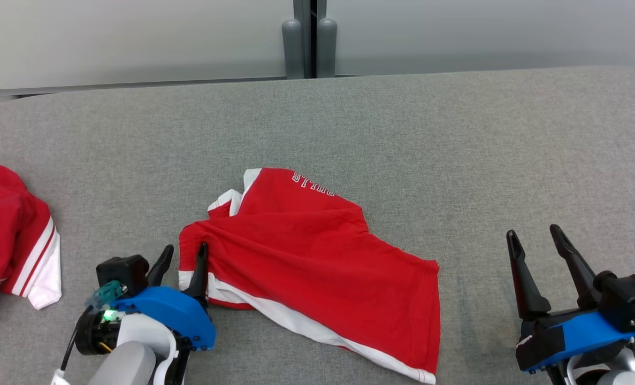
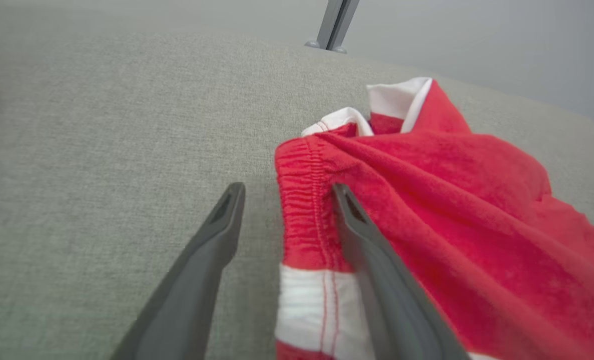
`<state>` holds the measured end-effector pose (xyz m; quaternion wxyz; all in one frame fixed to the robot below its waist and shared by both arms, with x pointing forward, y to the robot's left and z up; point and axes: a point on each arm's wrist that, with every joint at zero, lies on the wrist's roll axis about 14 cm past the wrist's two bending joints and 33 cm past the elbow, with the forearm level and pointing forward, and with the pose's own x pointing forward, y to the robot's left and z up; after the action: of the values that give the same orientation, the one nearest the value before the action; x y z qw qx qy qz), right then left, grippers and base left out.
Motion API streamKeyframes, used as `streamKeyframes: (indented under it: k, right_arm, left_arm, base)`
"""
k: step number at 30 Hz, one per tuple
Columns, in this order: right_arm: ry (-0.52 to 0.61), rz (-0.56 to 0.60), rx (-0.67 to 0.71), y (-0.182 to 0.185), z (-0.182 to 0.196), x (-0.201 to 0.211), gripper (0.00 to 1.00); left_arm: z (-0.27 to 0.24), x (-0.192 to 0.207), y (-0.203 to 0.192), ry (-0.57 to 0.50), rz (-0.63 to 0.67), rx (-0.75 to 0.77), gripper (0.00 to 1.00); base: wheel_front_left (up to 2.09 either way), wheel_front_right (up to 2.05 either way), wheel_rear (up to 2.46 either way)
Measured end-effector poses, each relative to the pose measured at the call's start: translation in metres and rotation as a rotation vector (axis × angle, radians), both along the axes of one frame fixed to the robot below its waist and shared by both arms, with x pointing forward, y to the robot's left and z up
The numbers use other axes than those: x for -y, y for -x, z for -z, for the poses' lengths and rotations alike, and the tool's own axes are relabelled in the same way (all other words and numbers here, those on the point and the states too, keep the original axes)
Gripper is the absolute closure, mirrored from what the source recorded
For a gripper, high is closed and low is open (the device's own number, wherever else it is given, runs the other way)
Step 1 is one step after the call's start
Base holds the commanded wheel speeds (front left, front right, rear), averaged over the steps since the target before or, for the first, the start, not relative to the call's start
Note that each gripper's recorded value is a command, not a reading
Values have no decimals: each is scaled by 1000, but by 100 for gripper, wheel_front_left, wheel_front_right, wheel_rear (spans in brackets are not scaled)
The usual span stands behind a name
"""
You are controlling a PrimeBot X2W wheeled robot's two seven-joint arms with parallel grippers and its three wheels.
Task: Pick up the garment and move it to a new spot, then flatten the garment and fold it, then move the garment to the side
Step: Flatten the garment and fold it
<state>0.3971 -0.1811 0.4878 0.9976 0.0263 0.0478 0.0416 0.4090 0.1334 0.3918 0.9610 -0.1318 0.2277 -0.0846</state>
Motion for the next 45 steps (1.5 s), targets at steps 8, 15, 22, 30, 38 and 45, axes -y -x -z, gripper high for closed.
streamKeyframes:
  k: [8, 15, 22, 30, 38, 45]
  right_arm:
    - [1, -19, 43, 5, -15, -7, 0]
    - [10, -41, 72, 16, -29, -13, 0]
    - [20, -47, 79, 31, -37, -15, 0]
    - [22, -36, 84, 39, -41, -11, 0]
    - [22, -34, 79, 40, -40, -11, 0]
    - [18, -45, 53, 37, -31, -15, 0]
  left_arm:
    - [-19, -35, 12, -117, -92, 161, 0]
    - [-77, -49, 21, -184, -123, 371, 0]
    - [-112, -43, 43, -231, -84, 500, 0]
    - [-116, -39, 53, -234, -72, 500, 0]
    - [-116, -41, 55, -236, -78, 492, 0]
    - [-93, -30, 51, -211, -9, 372, 0]
  base:
    - [0, 0, 0]
    - [0, 0, 0]
    - [0, 0, 0]
    - [0, 0, 0]
    - [0, 0, 0]
    - [0, 0, 0]
